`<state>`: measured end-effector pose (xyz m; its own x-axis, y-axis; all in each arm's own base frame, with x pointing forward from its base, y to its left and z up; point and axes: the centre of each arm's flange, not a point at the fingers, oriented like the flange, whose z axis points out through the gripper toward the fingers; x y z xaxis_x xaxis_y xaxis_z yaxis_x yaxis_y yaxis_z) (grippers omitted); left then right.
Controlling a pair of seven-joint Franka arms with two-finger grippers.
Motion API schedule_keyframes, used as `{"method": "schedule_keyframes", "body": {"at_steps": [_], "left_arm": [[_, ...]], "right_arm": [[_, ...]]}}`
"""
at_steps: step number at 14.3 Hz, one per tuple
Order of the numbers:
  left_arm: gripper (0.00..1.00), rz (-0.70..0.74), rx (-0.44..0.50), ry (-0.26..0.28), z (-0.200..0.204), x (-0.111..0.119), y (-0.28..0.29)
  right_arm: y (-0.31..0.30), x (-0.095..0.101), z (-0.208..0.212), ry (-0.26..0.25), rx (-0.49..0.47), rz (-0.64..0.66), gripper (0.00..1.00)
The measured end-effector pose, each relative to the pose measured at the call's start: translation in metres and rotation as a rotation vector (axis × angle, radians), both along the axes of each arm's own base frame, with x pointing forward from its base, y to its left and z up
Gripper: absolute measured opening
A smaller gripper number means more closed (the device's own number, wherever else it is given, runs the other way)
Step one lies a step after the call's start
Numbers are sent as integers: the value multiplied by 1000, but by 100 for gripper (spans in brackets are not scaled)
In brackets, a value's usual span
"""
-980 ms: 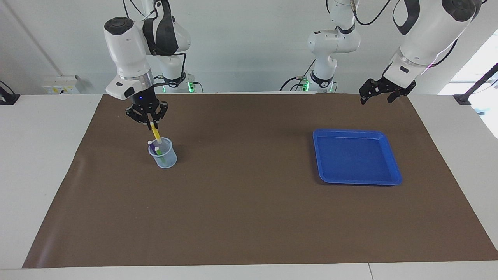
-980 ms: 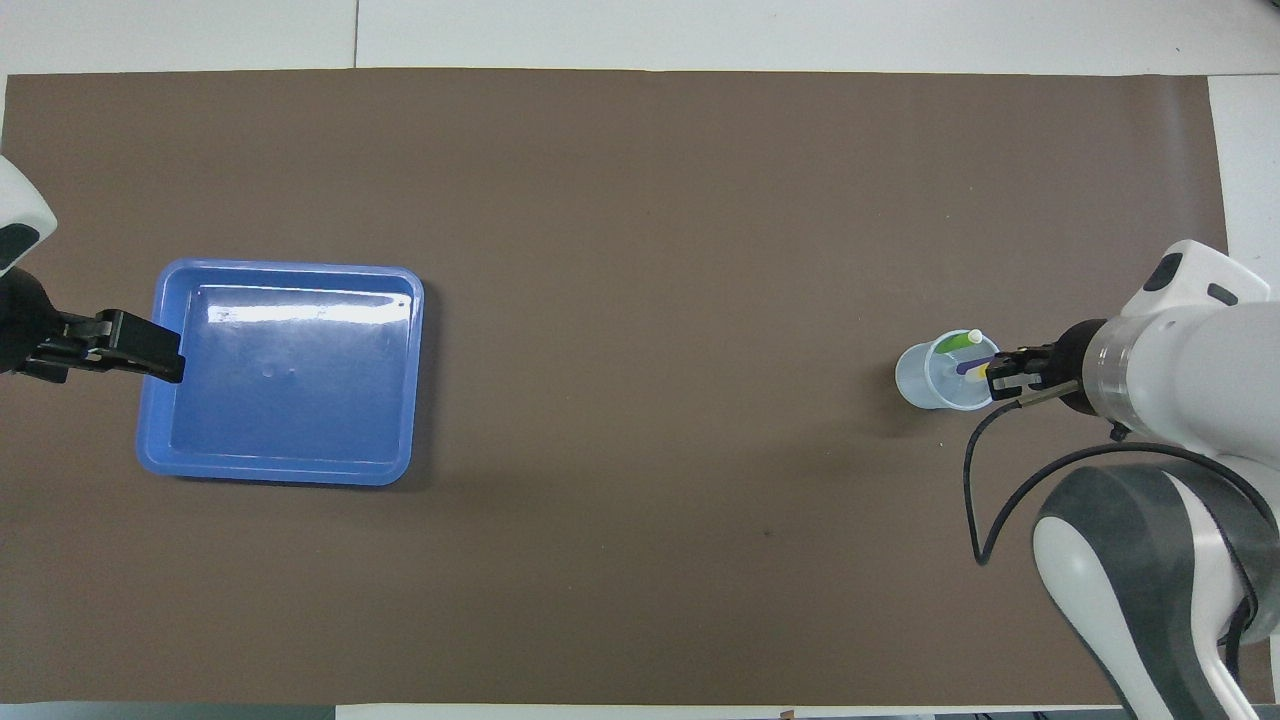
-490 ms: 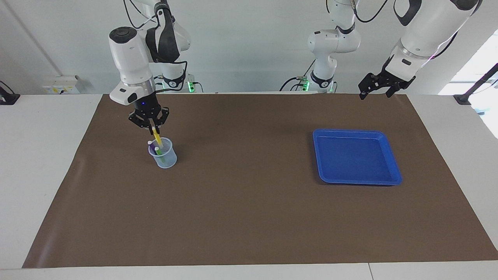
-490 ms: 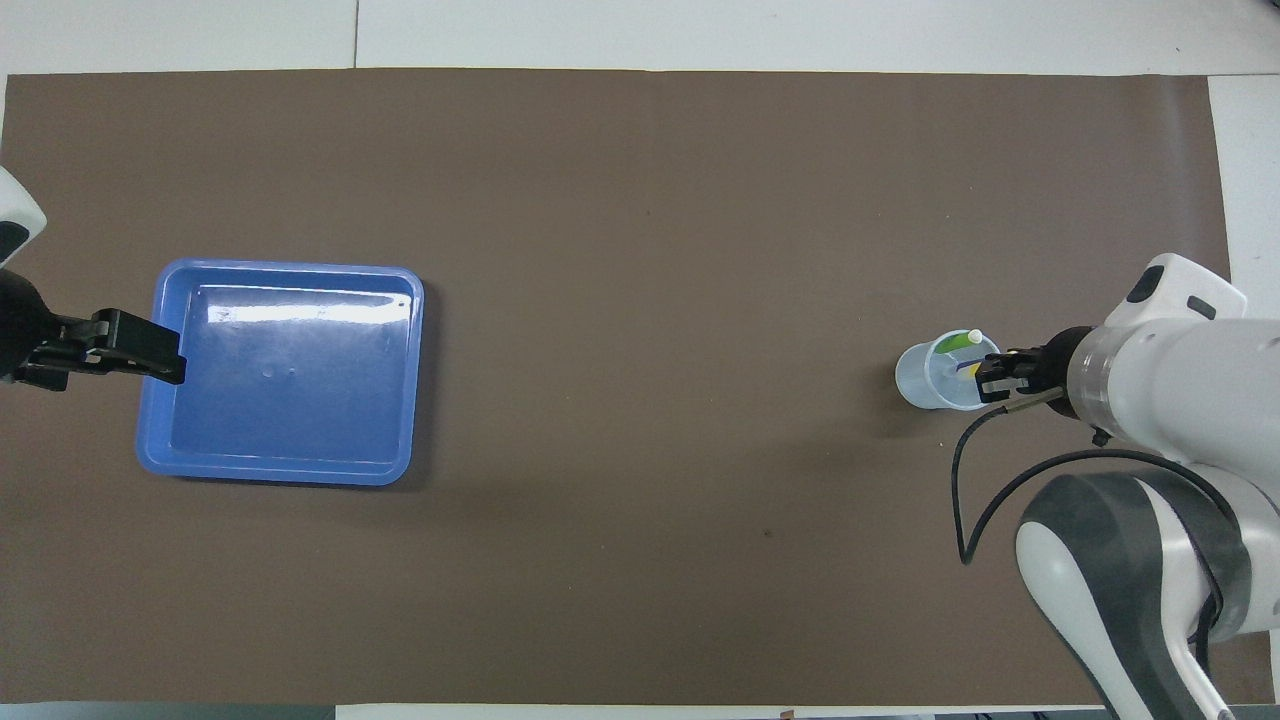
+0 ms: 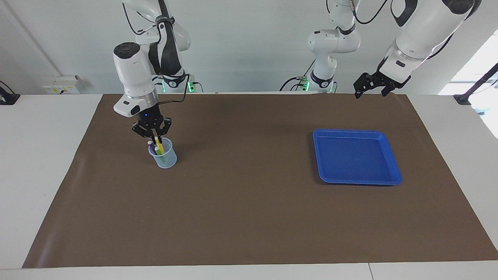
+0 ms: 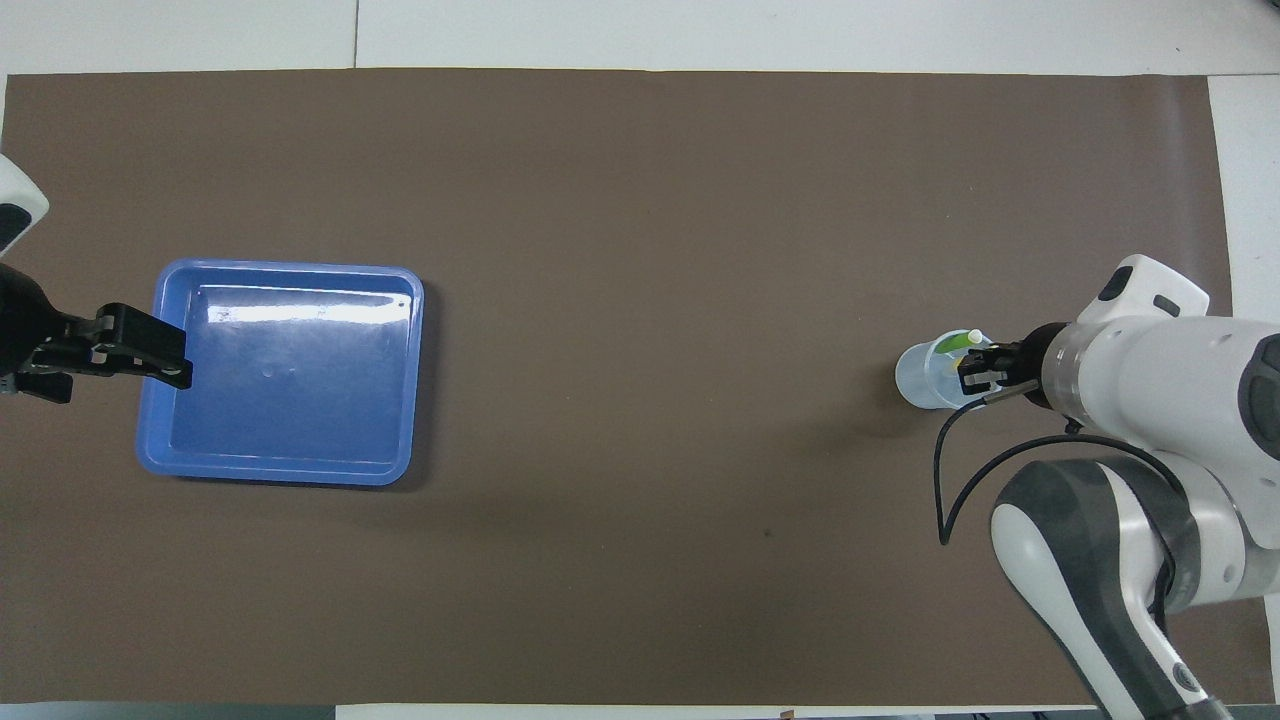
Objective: Transfer and insert pens with both arms
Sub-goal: 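Lower the yellow pen into the cup with the right gripper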
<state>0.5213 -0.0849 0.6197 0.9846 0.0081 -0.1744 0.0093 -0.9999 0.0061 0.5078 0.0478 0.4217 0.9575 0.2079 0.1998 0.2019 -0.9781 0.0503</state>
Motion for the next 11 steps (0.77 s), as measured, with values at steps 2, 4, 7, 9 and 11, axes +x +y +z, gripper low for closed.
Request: {"method": "schedule_keyframes", "body": {"at_steps": [2,4,7,9,11], "left_arm": [[100,-8,-1,-3,1,1,-4],[100,-12,-2,-10,4,1,-7],[100,-6,-1,-10,5,1,-6],[100,0,0,-8,4,1,-5],[100,4,-1,-11,3,2,-4]], "right_arm": [[0,3,-5,-12,4,-5,18],[0,3,-13,-13,6,-6,18],[0,1,-25,-14,9,-8,18],[0,1,-28,-11,9,-9,18],[0,1,-28,-11,12,-19,18]]}}
